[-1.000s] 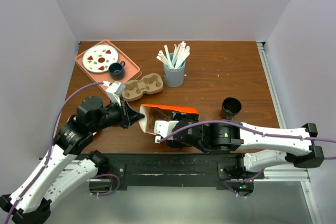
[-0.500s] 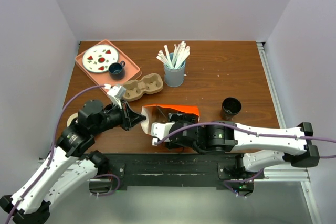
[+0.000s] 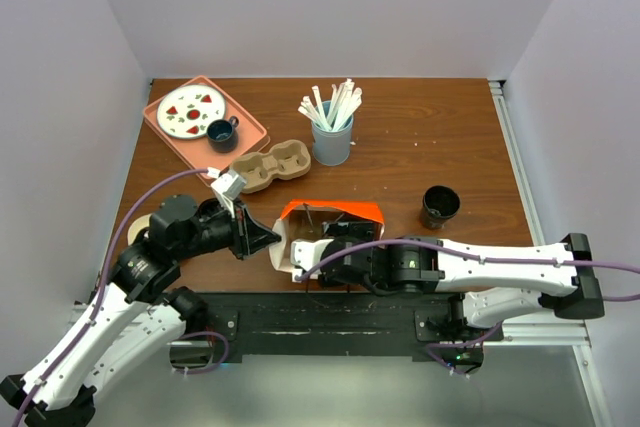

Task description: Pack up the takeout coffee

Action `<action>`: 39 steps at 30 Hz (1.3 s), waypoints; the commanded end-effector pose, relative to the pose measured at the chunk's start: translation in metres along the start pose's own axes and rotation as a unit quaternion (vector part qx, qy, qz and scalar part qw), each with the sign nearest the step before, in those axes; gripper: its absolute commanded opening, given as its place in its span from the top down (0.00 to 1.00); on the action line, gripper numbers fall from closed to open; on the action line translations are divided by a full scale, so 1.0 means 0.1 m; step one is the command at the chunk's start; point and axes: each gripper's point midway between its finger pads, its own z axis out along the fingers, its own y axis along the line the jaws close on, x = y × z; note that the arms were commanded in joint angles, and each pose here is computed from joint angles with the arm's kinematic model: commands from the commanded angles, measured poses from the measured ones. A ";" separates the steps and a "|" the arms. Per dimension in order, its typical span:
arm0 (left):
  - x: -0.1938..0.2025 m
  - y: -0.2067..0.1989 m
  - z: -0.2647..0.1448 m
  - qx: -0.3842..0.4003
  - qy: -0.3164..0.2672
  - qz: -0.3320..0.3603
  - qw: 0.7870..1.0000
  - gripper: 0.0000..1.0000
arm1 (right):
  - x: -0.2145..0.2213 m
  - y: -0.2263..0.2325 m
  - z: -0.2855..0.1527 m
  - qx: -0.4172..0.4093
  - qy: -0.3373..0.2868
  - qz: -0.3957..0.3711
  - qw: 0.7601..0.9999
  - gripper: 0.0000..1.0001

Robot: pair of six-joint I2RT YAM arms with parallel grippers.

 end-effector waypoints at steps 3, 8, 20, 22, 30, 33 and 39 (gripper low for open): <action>0.11 -0.05 -0.03 0.016 0.031 0.013 0.999 1.00 | 0.00 -0.10 0.13 0.049 0.005 -0.031 0.998 0.71; 0.07 -0.08 -0.03 0.020 0.026 0.013 0.999 1.00 | -0.01 -0.23 0.17 0.053 -0.004 0.001 0.999 0.70; 0.16 -0.01 -0.02 0.019 0.034 0.029 0.999 1.00 | 0.07 -0.36 0.14 0.055 -0.006 -0.030 0.998 0.70; 0.17 -0.01 -0.01 0.020 0.037 0.033 0.999 1.00 | 0.07 -0.34 0.18 0.054 -0.004 -0.036 0.998 0.70; 0.14 -0.03 0.00 0.026 0.042 0.048 0.998 1.00 | 0.13 -0.21 0.34 0.039 0.013 -0.082 0.996 0.71; 0.07 -0.02 -0.01 0.013 0.036 0.050 0.998 0.97 | 0.12 -0.23 0.36 0.045 0.016 -0.080 0.996 0.71; -0.04 -0.12 -0.03 0.025 0.029 0.055 0.998 1.00 | 0.18 -0.28 0.39 0.073 0.027 -0.083 0.993 0.71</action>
